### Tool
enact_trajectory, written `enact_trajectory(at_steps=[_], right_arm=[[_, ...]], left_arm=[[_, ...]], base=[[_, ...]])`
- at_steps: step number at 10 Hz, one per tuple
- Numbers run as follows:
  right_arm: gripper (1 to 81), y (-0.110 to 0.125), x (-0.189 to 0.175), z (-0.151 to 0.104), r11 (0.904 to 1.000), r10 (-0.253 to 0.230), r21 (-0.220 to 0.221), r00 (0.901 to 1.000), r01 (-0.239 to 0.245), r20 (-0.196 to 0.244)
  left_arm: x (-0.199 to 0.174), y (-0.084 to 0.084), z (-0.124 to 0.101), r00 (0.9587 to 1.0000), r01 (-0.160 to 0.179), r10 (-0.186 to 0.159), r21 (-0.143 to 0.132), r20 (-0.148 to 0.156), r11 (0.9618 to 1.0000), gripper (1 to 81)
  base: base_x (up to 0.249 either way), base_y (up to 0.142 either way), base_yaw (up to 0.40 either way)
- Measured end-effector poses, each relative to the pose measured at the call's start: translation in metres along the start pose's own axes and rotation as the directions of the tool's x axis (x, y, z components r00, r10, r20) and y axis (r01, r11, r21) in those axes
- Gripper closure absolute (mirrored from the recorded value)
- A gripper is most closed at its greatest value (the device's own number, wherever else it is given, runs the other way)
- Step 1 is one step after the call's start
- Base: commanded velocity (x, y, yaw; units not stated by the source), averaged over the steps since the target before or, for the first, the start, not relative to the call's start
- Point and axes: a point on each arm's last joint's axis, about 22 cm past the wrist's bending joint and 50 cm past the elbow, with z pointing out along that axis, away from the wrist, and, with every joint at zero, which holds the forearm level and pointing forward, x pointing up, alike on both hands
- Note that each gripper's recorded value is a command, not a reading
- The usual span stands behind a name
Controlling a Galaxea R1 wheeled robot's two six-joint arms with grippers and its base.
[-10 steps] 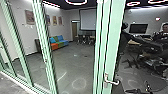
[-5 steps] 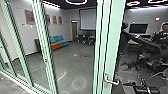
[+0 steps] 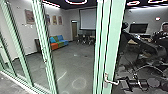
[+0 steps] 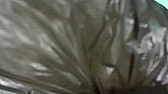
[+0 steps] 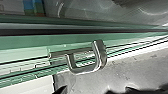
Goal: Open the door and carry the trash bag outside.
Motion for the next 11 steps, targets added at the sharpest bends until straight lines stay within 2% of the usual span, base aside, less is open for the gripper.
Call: enact_trajectory(at_steps=[2, 4, 7, 11], right_arm=[[1.0, -0.014, 0.006, 0.012, 0.9986, 0.052, -0.006, 0.9986, -0.052, 0.004], [1.0, -0.011, -0.001, 0.025, 0.9946, 0.093, -0.048, 0.9954, -0.092, 0.023], [1.0, -0.006, -0.009, 0.048, 0.9876, 0.116, -0.109, 0.9929, -0.113, 0.026], [1.0, 0.005, 0.017, 0.049, 0.9816, 0.131, -0.136, 0.9908, -0.134, -0.033]], left_arm=[[0.000, 0.000, 0.000, 1.0000, 0.001, -0.001, 0.000, 0.001, 1.0000, 81.1], [0.000, 0.000, 0.000, 1.0000, 0.003, -0.003, 0.000, 0.001, 1.0000, 81.1], [0.000, 0.000, 0.000, 1.0000, 0.003, -0.003, 0.000, 0.001, 1.0000, 81.1], [0.000, 0.000, 0.000, 1.0000, 0.003, -0.003, 0.001, 0.001, 1.0000, 81.1]], base=[[0.000, 0.000, 0.000], [0.000, 0.000, 0.000], [0.000, 0.000, 0.000], [0.000, 0.000, 0.000]])
